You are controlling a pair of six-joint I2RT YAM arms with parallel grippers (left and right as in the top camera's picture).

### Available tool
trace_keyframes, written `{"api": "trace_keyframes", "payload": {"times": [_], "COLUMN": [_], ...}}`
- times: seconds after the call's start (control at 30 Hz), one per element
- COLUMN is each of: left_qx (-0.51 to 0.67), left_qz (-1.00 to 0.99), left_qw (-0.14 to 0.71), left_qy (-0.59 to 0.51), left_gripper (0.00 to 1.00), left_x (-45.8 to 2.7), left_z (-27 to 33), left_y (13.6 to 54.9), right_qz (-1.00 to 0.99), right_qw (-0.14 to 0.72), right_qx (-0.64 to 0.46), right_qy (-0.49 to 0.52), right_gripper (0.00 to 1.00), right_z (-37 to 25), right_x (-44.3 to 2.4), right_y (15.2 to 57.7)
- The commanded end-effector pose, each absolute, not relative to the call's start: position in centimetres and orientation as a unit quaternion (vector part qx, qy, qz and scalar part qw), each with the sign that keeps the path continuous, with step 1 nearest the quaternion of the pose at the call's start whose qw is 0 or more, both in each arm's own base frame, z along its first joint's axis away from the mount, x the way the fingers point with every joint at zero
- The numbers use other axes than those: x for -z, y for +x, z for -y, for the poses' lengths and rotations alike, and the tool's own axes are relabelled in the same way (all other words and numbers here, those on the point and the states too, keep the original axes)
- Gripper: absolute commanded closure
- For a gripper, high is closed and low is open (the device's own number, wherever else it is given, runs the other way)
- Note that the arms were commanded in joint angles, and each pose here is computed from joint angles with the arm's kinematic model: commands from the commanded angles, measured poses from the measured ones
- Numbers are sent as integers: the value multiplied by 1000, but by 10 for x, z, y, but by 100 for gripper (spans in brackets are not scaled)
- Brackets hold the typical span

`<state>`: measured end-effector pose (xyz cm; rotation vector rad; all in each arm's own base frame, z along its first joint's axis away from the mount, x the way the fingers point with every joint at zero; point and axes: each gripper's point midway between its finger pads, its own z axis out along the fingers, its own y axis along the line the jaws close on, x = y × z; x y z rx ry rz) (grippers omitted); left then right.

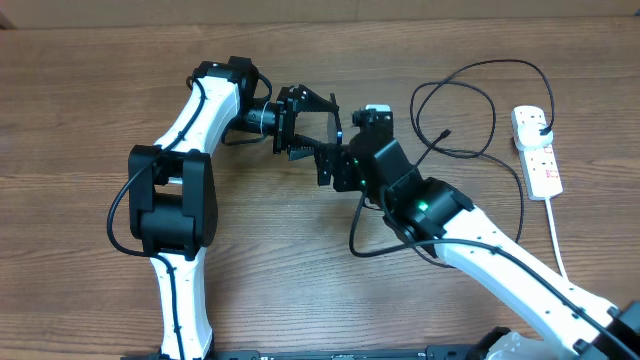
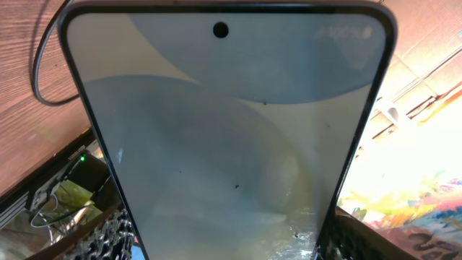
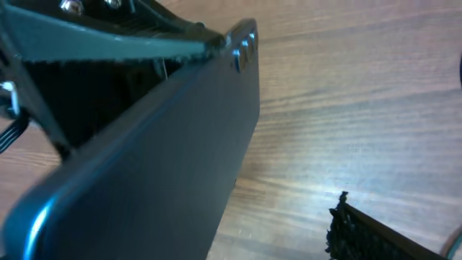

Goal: Plug charger to phone and switch on socket

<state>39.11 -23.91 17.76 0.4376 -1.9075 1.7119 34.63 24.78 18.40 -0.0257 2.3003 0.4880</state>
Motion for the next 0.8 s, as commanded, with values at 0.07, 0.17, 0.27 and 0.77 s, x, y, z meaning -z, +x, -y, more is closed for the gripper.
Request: {"api": "trace_keyframes", "payload": {"times": [0.07,0.17,0.27,0.77], "left_qx": [-647,-648,-646,-638], "left_qz": [705,705,706,714], "left_qw": [253,253,253,251], "left_qy": [141,141,141,142], "left_gripper": [32,32,32,32], "left_x": [-189,-189,-188,-184], "left_z": [242,242,242,242], "left_y": [393,393,393,393], "right_qz": [-885,-876,-874,-873], "right_qw": [426,440,450,453], "right_qx": [-186,-190,-179,-173], "right_qy": [-35,-53,-50,-48], "right_gripper": [12,21,26,59], "right_z": [-259,-268,-268,-268], "right_x": [-203,-209,-211,-211], "right_y": [363,362,362,361]}}
